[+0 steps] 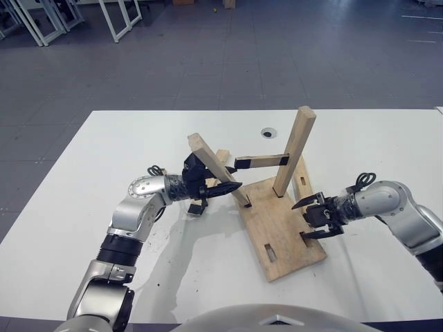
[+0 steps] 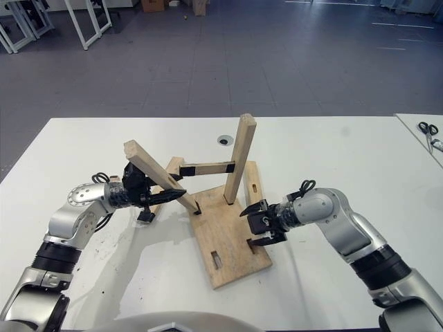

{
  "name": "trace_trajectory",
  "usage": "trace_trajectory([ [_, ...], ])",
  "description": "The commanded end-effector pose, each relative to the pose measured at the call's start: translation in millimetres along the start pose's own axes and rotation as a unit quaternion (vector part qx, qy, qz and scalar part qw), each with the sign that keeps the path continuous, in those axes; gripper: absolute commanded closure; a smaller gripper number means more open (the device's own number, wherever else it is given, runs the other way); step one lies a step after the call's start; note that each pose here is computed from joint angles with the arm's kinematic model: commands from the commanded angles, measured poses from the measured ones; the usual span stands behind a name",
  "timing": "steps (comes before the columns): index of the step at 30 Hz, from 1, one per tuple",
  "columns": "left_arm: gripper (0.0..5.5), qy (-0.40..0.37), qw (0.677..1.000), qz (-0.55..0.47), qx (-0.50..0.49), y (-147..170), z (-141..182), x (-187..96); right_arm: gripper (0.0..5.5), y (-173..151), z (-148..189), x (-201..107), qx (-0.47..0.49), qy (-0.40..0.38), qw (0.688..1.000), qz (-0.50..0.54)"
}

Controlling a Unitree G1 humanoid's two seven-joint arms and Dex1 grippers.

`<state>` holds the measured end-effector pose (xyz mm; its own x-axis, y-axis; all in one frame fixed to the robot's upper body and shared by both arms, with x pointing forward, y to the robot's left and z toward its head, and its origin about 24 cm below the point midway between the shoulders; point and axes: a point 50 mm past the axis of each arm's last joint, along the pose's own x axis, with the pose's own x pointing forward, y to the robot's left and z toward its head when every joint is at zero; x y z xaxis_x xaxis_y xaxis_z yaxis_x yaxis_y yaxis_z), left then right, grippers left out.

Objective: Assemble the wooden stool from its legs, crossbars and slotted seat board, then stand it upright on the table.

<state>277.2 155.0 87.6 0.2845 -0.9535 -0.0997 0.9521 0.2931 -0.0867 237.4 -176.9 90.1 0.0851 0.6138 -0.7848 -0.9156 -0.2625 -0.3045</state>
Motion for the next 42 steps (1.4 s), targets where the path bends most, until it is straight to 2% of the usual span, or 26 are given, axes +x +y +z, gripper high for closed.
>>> trace_trajectory([
  [1, 3.46, 0.089, 0.992, 0.039, -0.077, 7, -24, -11, 1.79, -4, 2, 0, 0.000, -0.001, 1.000, -0.007],
  [5, 3.46, 0.086, 0.989, 0.037, -0.117, 8, -26, -11, 1.79, -5, 4, 0, 0.000, -0.002, 1.000, -0.007],
  [13, 3.46, 0.152, 0.984, -0.015, -0.087, 6, -23, -9, 1.79, -5, 7, 0, 0.002, -0.002, 1.000, -0.010],
  [19, 3.46, 0.129, 0.984, -0.005, -0.124, 12, -18, -6, 1.79, -6, 8, 1, 0.005, -0.005, 1.000, -0.013],
  [27, 3.46, 0.245, 0.968, -0.036, -0.046, 1, -37, -8, 1.79, -13, 13, 0, 0.018, -0.016, 0.999, -0.036],
  [31, 3.46, 0.249, 0.967, -0.015, -0.057, 7, -42, -13, 1.79, -22, 20, -7, 0.040, -0.041, 0.996, -0.074],
  [32, 3.46, 0.248, 0.967, -0.012, -0.061, 7, -42, -13, 1.98, -28, 26, -14, 0.063, -0.064, 0.991, -0.097],
  [34, 3.46, 0.246, 0.967, -0.006, -0.066, 8, -44, -14, 2.22, -36, 42, -26, 0.133, -0.132, 0.974, -0.126],
  [38, 3.46, 0.245, 0.967, -0.003, -0.070, 7, -47, -15, 3.16, -36, 82, -36, 0.263, -0.269, 0.919, -0.120],
  [40, 3.46, 0.242, 0.968, -0.001, -0.069, 8, -46, -13, 3.57, -39, 103, -37, 0.322, -0.340, 0.875, -0.120],
  [42, 3.46, 0.238, 0.969, 0.002, -0.066, 10, -44, -12, 3.95, -52, 124, -36, 0.366, -0.399, 0.821, -0.182],
])
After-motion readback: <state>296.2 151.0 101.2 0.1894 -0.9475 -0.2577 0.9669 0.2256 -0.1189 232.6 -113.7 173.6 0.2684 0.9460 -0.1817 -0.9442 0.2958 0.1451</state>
